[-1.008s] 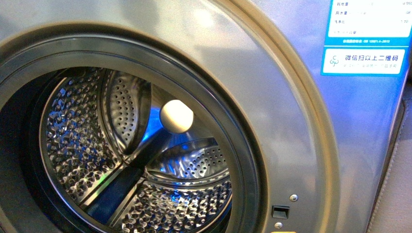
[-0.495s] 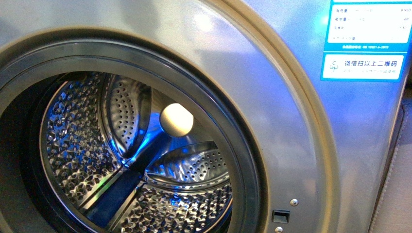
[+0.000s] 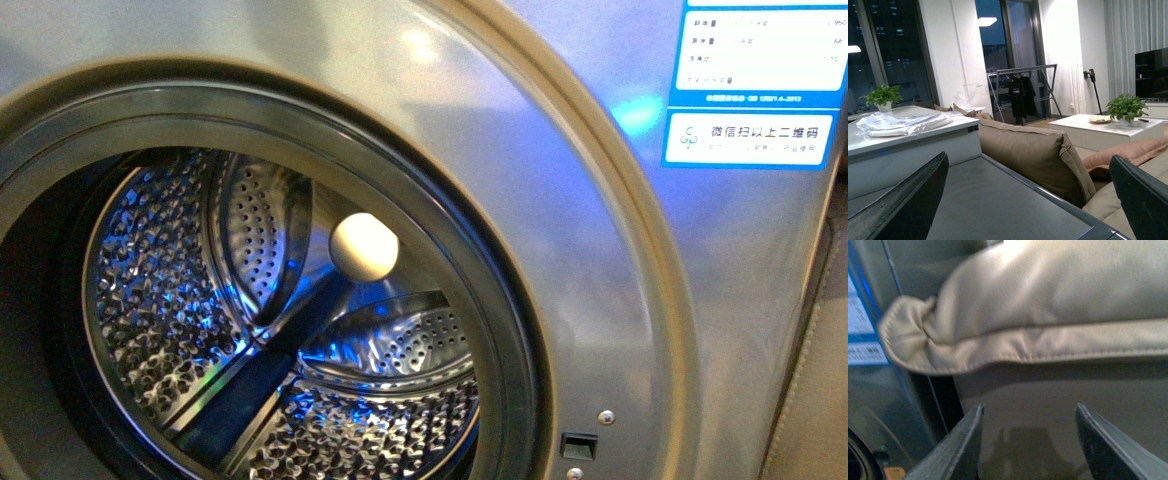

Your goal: Collect clothes from washing machine

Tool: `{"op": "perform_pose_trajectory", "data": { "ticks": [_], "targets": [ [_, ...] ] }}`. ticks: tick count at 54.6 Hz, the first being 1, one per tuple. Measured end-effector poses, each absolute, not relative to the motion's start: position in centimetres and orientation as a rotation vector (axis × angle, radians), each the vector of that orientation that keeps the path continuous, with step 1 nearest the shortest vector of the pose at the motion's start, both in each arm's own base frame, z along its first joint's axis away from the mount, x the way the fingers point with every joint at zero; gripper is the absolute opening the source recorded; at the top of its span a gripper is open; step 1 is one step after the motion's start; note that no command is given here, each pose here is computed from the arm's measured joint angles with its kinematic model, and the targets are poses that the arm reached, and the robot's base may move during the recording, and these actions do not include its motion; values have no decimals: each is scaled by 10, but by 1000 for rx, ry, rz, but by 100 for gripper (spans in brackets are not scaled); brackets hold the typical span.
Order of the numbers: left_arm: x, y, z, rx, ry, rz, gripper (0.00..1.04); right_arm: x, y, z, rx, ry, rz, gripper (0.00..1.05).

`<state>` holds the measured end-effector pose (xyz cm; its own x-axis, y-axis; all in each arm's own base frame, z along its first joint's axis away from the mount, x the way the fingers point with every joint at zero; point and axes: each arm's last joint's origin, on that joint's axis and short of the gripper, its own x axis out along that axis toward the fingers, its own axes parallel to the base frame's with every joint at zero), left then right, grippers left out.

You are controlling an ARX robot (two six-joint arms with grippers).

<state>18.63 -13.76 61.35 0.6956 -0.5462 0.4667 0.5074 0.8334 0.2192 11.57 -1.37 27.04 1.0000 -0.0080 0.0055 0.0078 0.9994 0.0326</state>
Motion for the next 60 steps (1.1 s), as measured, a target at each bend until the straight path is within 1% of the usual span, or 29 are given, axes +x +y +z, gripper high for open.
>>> {"op": "perform_pose_trajectory", "data": {
  "ticks": [4,6,8,11,12,16,17,20,23,24,26,28,31,32,34,39,46,54,55,58,60],
  "targets": [
    [186,-138,614,75,-545,-589,98,116,-10,253,21,16,-26,41],
    [186,-138,614,75,-545,-589,98,115,-7,248,16,16,-37,36],
    [186,-138,614,75,-545,-589,98,114,-4,244,12,10,-26,31],
    [186,-137,614,75,-545,-589,98,112,-1,238,8,0,2,20],
    [186,-137,614,75,-546,-588,98,112,-1,237,7,-1,3,19],
    [186,-137,614,75,-546,-589,98,110,0,226,4,-3,1,3],
    [186,-137,614,75,-546,-589,98,110,0,223,2,0,0,2],
    [186,-137,614,64,-535,-583,98,109,0,213,2,7,0,2],
    [192,-140,618,0,-425,-539,98,106,0,208,2,9,-2,2],
    [192,-140,618,0,-425,-539,98,103,0,205,2,22,-1,2],
    [202,-139,618,-27,-338,-470,98,100,0,199,2,21,-2,2],
    [206,-137,618,-52,-292,-427,98,98,0,199,2,0,-2,2],
    [206,-121,616,-45,-182,-271,98,97,0,197,2,-4,-2,2],
    [207,-113,611,-25,-114,-194,98,97,0,196,2,-3,-1,2],
    [203,-100,608,-10,-67,-107,98,98,0,191,2,4,-1,2],
    [194,-72,611,-41,-66,-5,98,98,0,186,2,11,-3,2],
    [183,-38,617,-110,-125,124,98,98,0,184,2,2,-2,2],
    [168,-32,621,-159,-161,107,98,98,0,179,2,5,-3,2],
    [167,-33,621,-152,-158,92,98,98,0,178,2,6,-3,2],
    [161,-35,612,-101,-108,24,87,98,0,177,2,5,-1,2],
    [157,-38,601,-79,-105,-3,80,98,0,176,2,4,-2,2]
  ]
}}
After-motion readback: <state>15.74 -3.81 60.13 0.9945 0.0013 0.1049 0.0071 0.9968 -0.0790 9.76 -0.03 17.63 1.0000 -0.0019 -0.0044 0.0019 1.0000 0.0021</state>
